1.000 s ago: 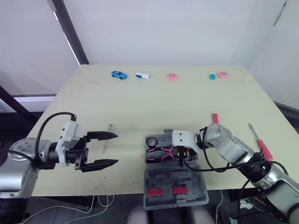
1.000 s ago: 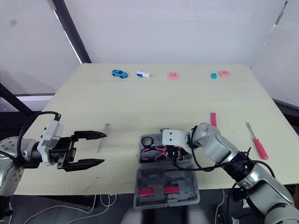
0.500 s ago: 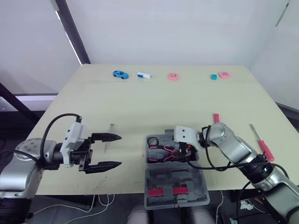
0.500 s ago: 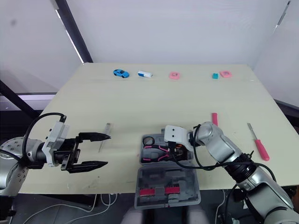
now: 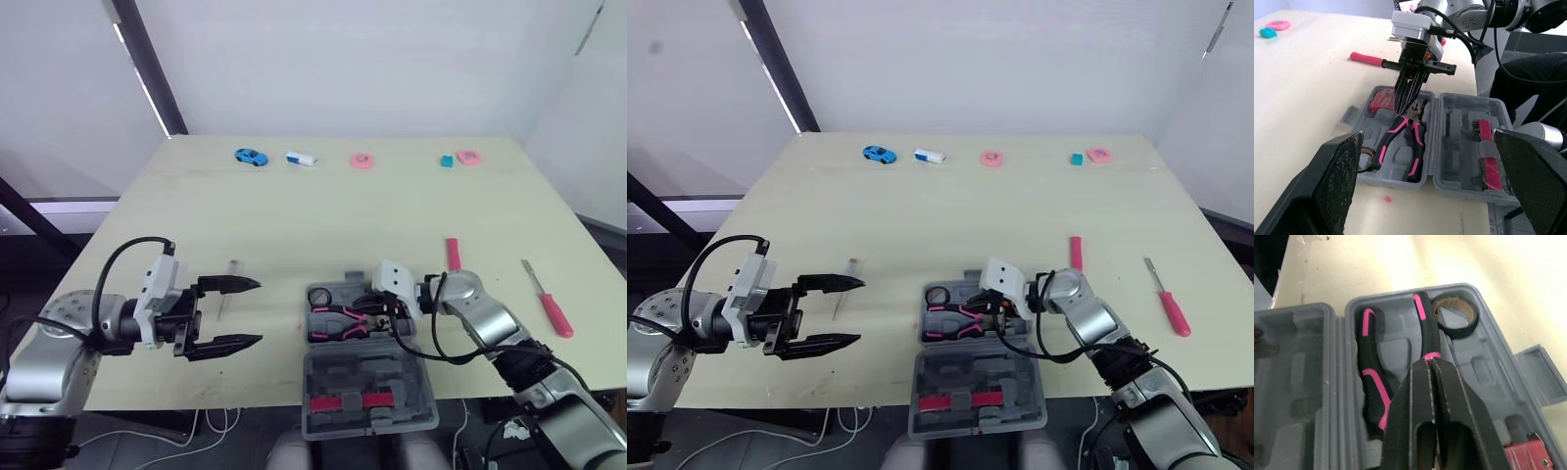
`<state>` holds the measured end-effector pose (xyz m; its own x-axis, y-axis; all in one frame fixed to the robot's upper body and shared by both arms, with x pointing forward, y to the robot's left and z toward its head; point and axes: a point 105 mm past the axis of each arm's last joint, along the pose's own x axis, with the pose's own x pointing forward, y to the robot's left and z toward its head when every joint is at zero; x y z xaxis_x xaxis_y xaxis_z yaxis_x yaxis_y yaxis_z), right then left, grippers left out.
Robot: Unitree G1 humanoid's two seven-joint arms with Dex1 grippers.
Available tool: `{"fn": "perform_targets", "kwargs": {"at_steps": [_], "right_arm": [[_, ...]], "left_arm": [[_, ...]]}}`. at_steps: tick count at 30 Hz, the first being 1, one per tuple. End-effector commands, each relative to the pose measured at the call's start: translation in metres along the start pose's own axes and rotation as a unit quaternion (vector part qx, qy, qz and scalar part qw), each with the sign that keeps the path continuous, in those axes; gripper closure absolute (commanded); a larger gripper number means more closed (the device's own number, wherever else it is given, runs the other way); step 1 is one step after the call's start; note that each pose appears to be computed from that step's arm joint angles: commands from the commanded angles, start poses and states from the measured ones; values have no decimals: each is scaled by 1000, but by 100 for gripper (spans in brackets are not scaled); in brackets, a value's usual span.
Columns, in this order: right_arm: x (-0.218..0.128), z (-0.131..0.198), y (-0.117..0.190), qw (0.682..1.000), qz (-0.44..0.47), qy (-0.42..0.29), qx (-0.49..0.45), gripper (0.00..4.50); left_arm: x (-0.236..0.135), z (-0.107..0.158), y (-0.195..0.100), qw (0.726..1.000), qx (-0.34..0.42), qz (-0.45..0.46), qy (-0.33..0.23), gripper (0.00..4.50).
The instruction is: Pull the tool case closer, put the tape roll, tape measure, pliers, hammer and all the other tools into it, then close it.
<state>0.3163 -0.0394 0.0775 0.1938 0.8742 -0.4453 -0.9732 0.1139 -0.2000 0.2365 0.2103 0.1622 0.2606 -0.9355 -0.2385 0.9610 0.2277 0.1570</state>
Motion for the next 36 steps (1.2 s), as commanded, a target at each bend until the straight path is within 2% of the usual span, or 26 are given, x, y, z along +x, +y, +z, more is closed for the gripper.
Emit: {"fn": "perform_targets", "kwargs": {"at_steps": [1,15,21,36], "right_arm": [[2,1,-4,1000,-13,-2,-8,448],[16,-54,20,995,30,82,54,448],[15,-78,31,986,49,139,78,448],[18,-126,55,965,69,225,115,448]], "left_arm": [[1,6,0,1000,19,-1,-6,0],[0,4,-3,1000,15,1,-5,0],[0,1,-5,1000,10,2,-4,0],[-2,-3,-5,1000,5,5,-3,0]]}}
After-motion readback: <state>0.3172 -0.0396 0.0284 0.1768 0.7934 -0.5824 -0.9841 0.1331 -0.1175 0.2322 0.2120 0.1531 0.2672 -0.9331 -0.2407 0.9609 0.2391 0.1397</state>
